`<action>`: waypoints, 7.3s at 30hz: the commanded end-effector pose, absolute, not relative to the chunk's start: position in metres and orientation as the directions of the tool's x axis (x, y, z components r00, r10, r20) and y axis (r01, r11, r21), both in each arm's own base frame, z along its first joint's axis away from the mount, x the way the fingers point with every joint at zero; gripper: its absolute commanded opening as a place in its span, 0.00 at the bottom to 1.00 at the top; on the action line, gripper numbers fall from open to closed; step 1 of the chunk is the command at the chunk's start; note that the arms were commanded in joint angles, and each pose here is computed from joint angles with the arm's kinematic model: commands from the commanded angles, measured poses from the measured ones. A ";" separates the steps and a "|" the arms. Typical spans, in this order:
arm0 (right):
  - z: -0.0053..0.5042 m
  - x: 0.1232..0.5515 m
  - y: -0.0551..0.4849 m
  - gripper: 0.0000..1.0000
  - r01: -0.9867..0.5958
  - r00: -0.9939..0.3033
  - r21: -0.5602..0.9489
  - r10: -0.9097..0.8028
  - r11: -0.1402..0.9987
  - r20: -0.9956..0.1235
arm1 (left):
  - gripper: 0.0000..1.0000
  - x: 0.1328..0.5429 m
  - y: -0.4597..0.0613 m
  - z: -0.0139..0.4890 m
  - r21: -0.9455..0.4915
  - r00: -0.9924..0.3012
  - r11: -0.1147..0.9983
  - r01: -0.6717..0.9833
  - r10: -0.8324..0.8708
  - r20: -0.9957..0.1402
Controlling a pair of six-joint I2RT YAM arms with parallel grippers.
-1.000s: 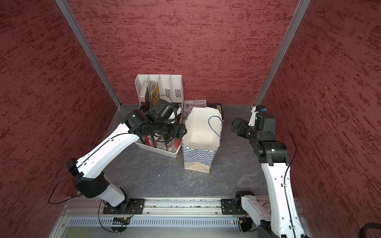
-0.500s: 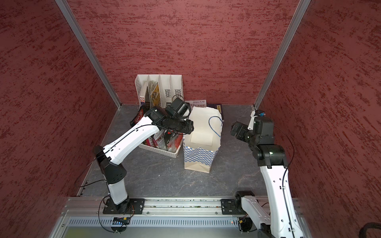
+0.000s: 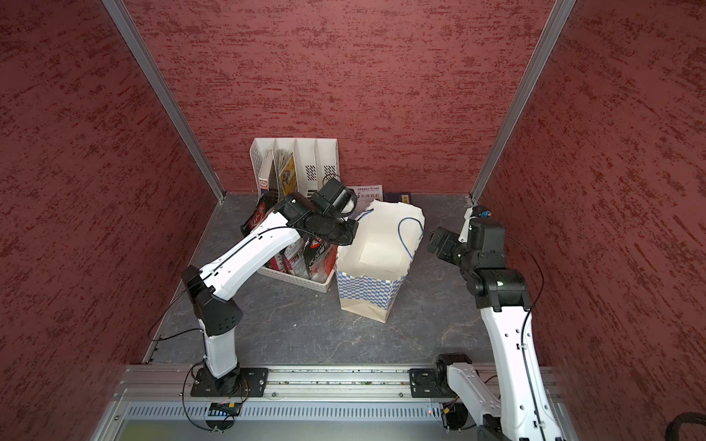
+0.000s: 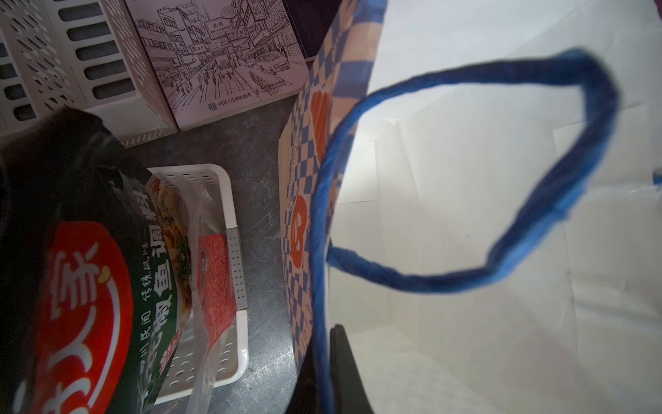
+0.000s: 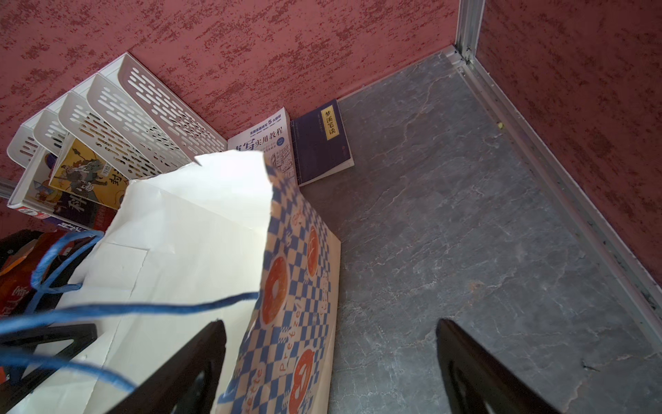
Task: Place the condiment packets inside the bag
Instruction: Pick up the paper bag from the center of the board, then move the storage box to the center of the board, then pick up the condiment packet from the storage box.
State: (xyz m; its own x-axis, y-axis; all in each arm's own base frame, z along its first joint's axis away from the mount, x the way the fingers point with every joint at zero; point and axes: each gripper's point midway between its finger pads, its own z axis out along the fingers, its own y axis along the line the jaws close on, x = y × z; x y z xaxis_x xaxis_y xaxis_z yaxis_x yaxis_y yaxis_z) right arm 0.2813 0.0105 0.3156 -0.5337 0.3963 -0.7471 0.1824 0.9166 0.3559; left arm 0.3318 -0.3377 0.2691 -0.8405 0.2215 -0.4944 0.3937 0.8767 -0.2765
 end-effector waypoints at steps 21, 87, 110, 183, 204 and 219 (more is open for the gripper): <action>0.347 0.273 0.051 0.97 -0.097 -0.441 0.489 0.403 0.867 -0.802 | 0.00 0.392 -0.184 0.537 -0.847 -0.527 0.232 0.479 -0.696 -0.488; 0.080 0.439 0.302 0.25 -0.071 -0.956 0.454 0.068 0.888 -0.284 | 0.00 0.231 0.057 0.573 -0.609 0.199 0.793 -0.026 -0.592 -0.781; 0.112 0.369 0.060 0.00 0.103 -0.945 0.227 0.166 0.968 -0.280 | 0.00 0.254 0.043 0.540 -0.656 0.066 0.754 0.022 -0.656 -0.752; 0.255 0.340 0.061 0.57 0.176 -0.792 0.302 0.317 0.937 -0.522 | 0.00 0.351 -0.103 0.282 -0.849 -0.824 0.524 0.069 -0.450 -0.344; 0.184 0.370 0.047 0.30 0.282 -0.828 0.172 0.330 0.944 -0.453 | 0.00 0.346 -0.116 0.291 -0.827 -0.836 0.549 0.122 -0.393 -0.384; 0.369 0.328 0.079 0.00 -0.035 -0.628 0.134 0.083 0.990 -0.774 | 0.00 0.343 -0.114 0.296 -0.788 -0.819 0.602 0.127 -0.385 -0.426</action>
State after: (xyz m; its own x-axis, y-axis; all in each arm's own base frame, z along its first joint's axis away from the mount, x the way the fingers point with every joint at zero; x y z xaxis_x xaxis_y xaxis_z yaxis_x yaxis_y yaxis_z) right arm 0.3388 0.0673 0.2857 -0.7785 0.1356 -0.6129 0.0831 0.9901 0.1135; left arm 0.3453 -0.1129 0.2800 -0.8390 -0.4066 -0.3617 0.0686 0.5803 -0.8115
